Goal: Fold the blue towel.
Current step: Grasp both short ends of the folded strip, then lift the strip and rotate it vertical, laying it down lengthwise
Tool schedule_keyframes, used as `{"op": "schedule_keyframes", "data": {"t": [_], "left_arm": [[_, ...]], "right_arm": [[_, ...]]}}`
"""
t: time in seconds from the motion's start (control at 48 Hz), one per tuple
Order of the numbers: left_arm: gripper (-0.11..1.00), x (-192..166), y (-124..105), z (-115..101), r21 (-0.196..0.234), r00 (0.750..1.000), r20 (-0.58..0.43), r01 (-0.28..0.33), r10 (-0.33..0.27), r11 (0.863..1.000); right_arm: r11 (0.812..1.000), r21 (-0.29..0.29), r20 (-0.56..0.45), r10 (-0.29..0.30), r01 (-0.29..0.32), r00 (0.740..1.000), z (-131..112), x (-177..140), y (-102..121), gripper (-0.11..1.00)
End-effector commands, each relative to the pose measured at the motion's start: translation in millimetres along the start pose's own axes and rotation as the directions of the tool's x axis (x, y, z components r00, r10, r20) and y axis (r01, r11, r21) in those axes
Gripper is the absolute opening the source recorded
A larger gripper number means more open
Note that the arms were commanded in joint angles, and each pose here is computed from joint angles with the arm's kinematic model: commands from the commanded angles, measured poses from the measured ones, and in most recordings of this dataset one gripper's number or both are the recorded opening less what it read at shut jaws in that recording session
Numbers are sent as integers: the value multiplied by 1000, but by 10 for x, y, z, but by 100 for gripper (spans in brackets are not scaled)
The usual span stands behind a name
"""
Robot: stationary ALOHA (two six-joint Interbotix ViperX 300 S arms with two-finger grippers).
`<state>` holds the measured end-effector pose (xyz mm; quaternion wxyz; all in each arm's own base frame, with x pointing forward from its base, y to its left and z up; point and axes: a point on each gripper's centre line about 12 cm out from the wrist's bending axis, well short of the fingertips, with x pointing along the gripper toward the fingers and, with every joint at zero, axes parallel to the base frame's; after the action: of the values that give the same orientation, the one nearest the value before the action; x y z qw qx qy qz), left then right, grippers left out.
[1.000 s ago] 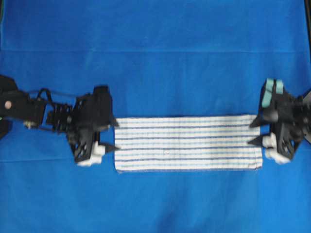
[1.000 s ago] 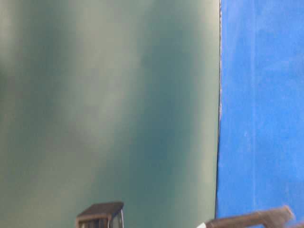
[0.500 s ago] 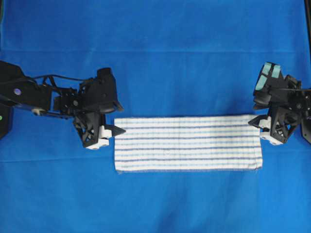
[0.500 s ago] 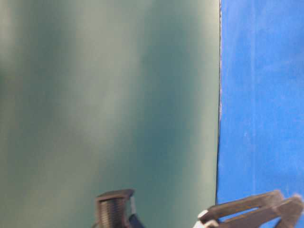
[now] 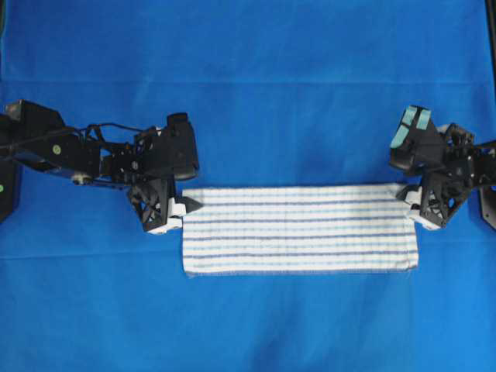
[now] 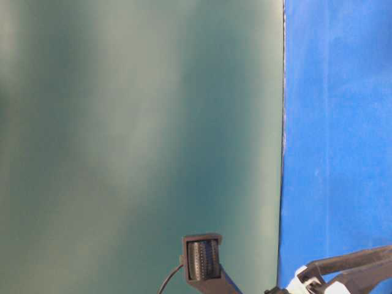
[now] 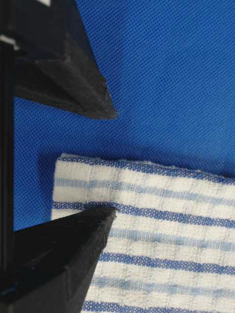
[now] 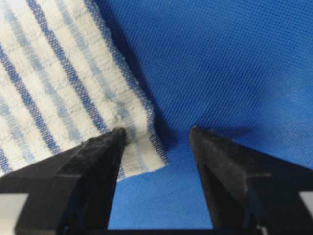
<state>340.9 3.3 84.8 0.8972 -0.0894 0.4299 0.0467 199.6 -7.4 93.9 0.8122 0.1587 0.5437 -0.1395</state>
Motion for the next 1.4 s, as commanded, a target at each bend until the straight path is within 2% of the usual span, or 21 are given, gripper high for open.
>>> {"op": "schedule_keyframes", "data": {"t": [0.0,0.083,0.125,0.25,0.292,0.583,0.916,1.083,1.375], "left_arm": [[63,-18,-8,41,-2,1000,7,2,-2,1000],[46,-18,-11,26,0,1000,-5,1,-1,1000],[36,-17,-23,29,2,1000,-8,2,-2,1000],[5,-18,-55,27,11,1000,-9,8,-8,1000],[1,-14,-64,20,13,1000,-13,9,-9,1000],[1,-44,-65,46,14,1000,-31,6,-5,1000],[1,-568,-162,588,13,998,59,25,-26,1000],[1,-854,-191,760,11,993,111,36,-37,999],[1,-1192,-291,819,33,983,168,65,-69,997]], "right_arm": [[1000,-3,12,3,-3,1000,41,-1,8,60],[1000,-11,16,6,-6,1000,50,-2,12,54],[1000,-11,18,8,-7,1000,57,-4,16,48],[1000,-15,25,11,-11,1000,69,-6,22,15],[1000,-15,26,12,-11,1000,70,-9,23,6],[1000,-9,67,30,-29,997,123,-98,44,5],[998,13,181,52,-55,982,350,-627,82,5],[996,29,253,70,-79,965,413,-945,75,5],[991,33,363,108,-128,926,454,-1345,62,5]]}}
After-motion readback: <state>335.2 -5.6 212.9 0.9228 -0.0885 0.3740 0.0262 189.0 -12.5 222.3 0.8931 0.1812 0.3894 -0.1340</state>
